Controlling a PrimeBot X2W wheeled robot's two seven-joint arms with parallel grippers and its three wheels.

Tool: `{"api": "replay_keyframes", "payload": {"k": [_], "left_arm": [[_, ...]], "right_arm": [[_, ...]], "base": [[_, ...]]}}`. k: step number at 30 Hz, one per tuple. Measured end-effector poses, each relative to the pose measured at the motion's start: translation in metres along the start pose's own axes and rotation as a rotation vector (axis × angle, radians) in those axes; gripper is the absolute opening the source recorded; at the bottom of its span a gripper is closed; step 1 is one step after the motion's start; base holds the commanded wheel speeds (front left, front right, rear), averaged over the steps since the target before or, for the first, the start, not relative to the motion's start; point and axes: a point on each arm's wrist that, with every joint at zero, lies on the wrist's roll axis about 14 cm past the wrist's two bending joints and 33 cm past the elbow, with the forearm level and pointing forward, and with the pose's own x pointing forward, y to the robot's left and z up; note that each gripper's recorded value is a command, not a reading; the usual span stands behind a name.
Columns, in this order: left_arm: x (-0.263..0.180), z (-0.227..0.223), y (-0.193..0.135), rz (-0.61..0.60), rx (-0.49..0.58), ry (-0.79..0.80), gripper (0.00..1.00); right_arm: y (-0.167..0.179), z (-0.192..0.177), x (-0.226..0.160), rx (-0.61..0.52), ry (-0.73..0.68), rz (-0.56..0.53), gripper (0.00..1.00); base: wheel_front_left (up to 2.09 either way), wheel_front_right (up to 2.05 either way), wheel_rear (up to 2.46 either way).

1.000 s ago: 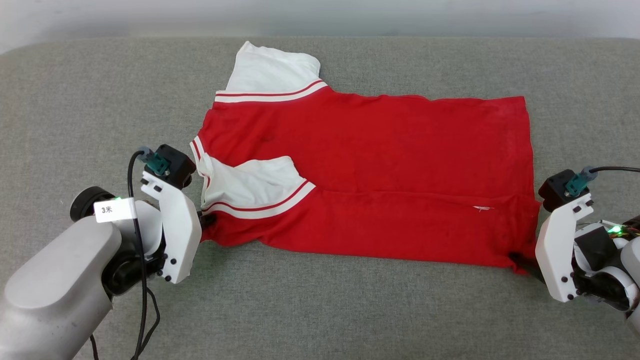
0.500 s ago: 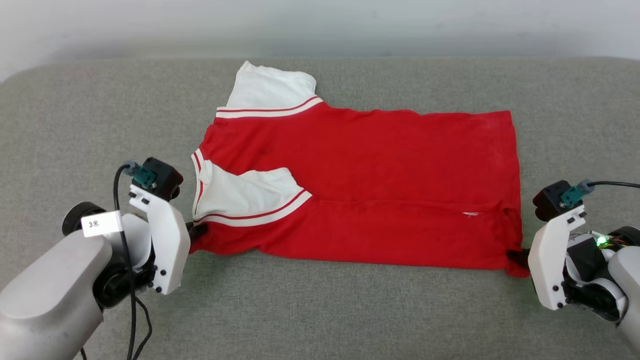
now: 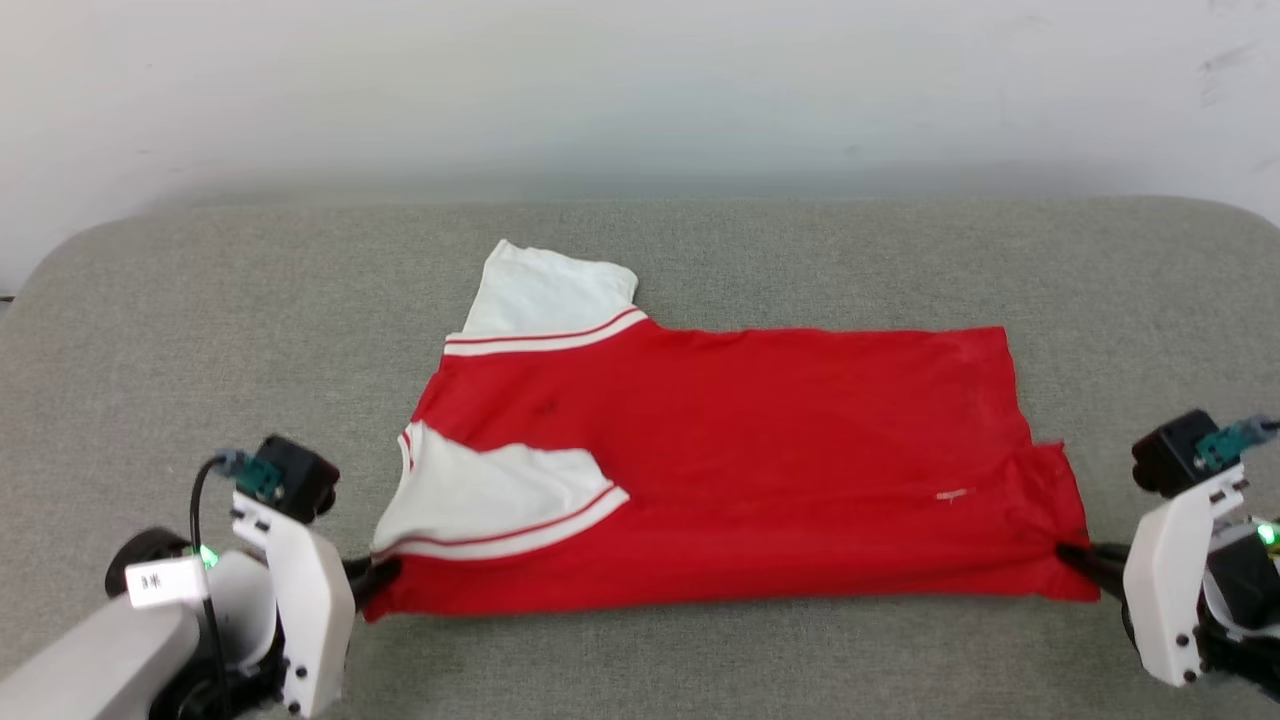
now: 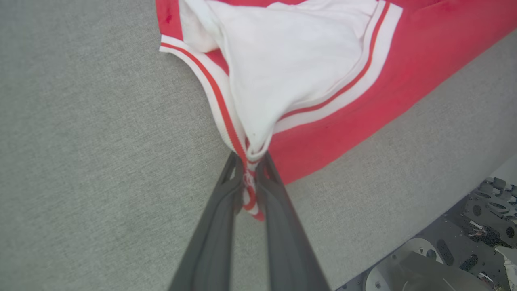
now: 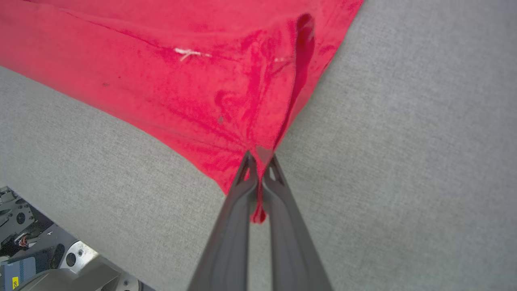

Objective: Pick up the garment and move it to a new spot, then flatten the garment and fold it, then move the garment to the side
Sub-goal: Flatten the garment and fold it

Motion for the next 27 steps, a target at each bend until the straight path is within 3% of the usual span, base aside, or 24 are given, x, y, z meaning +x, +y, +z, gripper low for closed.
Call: {"api": "replay_keyframes", "payload": {"k": [13, 26, 27], "left_arm": [[-0.015, -0.063, -0.028, -0.020, -0.114, 0.082, 0.00], [0.005, -0.100, -0.028, -0.007, -0.230, 0.159, 0.00], [0.006, -0.101, -0.026, -0.001, -0.232, 0.155, 0.00]], "right_arm": [[0.009, -0.054, -0.021, 0.068, 0.099, 0.025, 0.00], [0.021, -0.098, 0.001, 0.188, 0.196, 0.013, 0.00], [0.021, -0.097, 0.002, 0.194, 0.179, 0.012, 0.24]], "base": [[0.00, 0.00, 0.00], [0.00, 0.00, 0.00], [0.00, 0.00, 0.00]]}}
